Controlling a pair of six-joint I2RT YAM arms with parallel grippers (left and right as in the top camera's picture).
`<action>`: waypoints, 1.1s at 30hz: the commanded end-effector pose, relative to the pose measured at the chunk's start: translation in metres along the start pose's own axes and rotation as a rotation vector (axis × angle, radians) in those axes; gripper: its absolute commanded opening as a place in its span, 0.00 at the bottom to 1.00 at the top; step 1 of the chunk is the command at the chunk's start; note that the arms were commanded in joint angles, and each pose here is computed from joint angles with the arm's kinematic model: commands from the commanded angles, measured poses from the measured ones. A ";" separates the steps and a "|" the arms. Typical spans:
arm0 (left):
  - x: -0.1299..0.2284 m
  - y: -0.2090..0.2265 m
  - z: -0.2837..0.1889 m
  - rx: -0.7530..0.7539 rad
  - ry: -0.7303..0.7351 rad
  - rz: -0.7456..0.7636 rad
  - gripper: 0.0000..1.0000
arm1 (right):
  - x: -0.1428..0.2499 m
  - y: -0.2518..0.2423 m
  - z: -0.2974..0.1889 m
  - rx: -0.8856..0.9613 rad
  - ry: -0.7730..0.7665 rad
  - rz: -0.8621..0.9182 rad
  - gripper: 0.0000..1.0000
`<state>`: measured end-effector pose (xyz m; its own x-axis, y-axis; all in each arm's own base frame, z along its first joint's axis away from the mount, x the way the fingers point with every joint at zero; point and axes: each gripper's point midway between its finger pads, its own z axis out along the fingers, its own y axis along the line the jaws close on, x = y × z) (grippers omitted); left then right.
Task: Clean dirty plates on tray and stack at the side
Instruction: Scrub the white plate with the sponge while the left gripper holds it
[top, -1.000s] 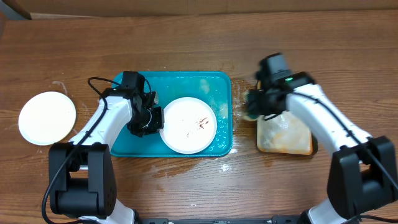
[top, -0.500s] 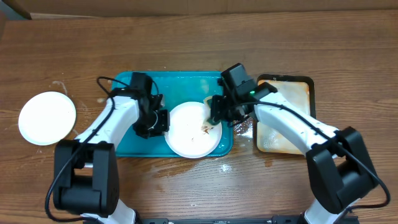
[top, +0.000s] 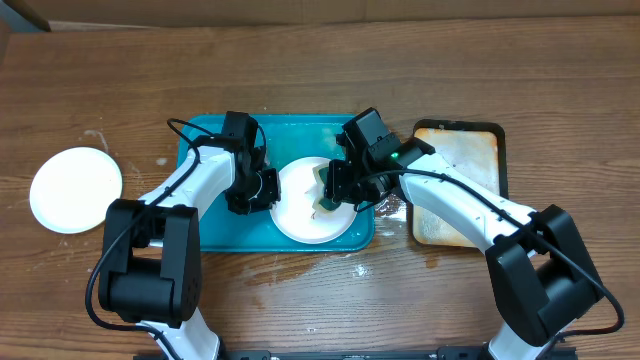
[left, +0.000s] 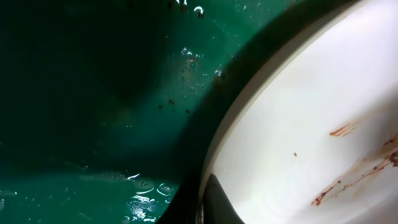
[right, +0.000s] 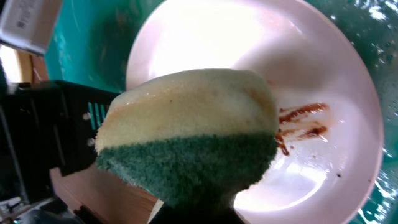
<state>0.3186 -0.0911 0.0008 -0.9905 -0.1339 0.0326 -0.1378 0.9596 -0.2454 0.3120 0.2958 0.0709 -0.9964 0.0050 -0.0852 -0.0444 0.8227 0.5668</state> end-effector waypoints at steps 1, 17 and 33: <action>0.005 0.034 0.026 -0.160 0.027 -0.062 0.04 | -0.001 0.008 0.009 -0.018 0.004 0.048 0.04; 0.009 0.081 0.011 -0.450 0.009 -0.065 0.04 | 0.022 -0.004 0.054 0.025 0.101 0.059 0.04; 0.015 0.071 0.014 -0.444 0.024 -0.042 0.04 | 0.009 0.041 0.055 -0.144 0.063 0.060 0.04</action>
<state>0.3239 -0.0553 0.0030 -0.9858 -0.1652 -0.0289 -0.1656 0.9861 0.0125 0.3130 0.3381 0.0300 -0.9987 0.0225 -0.0459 -0.0094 0.8021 0.5972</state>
